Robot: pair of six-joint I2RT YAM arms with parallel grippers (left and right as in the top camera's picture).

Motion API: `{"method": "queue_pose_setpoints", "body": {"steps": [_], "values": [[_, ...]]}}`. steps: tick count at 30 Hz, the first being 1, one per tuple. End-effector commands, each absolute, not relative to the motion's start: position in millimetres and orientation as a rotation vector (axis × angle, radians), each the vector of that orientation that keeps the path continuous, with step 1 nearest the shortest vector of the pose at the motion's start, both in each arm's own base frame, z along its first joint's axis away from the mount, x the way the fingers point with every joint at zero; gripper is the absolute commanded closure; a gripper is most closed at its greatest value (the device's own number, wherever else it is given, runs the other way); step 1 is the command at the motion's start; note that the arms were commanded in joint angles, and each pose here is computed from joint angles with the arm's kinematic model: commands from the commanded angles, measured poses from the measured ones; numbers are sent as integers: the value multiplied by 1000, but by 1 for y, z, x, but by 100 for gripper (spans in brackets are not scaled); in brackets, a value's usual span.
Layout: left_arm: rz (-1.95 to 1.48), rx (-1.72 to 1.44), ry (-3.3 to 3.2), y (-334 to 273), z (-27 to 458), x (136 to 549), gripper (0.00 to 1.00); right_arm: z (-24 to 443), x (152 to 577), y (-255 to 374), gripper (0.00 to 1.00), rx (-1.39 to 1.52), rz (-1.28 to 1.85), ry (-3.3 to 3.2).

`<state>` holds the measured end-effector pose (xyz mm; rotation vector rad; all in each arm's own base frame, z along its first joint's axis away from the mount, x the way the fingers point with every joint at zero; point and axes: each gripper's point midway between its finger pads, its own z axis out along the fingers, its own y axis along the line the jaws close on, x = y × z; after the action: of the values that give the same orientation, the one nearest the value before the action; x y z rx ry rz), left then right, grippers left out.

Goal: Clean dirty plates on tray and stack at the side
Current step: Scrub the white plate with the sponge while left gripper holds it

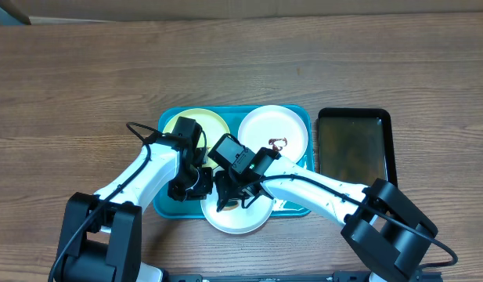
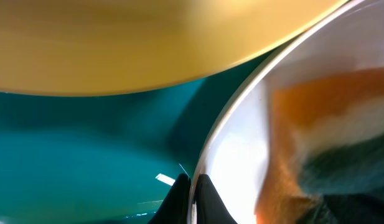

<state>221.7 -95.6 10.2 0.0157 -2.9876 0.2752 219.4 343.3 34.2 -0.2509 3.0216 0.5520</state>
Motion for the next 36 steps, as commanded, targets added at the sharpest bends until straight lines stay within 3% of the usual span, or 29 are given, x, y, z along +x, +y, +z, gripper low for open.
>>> {"method": "queue_pose_setpoints", "body": {"steps": [1, 8, 19, 23, 31, 36], "values": [[223, 37, -2982, -92, 5, 220, 96, 25, 225, 338, 96, -203, 490, 3018], [222, 38, -2979, -92, 5, 219, 96, 0, 221, 328, 96, -194, 388, 3075], [219, 38, -2974, -91, 5, 218, 96, 21, 259, 260, 96, 12, 148, 3036], [219, 38, -2975, -91, 5, 218, 96, 19, 253, 235, 96, 81, 75, 3111], [219, 38, -2975, -91, 5, 218, 96, 23, 205, 284, 96, -327, 336, 3207], [219, 38, -2975, -91, 5, 218, 96, 23, 215, 303, 96, -487, 319, 3058]]}}
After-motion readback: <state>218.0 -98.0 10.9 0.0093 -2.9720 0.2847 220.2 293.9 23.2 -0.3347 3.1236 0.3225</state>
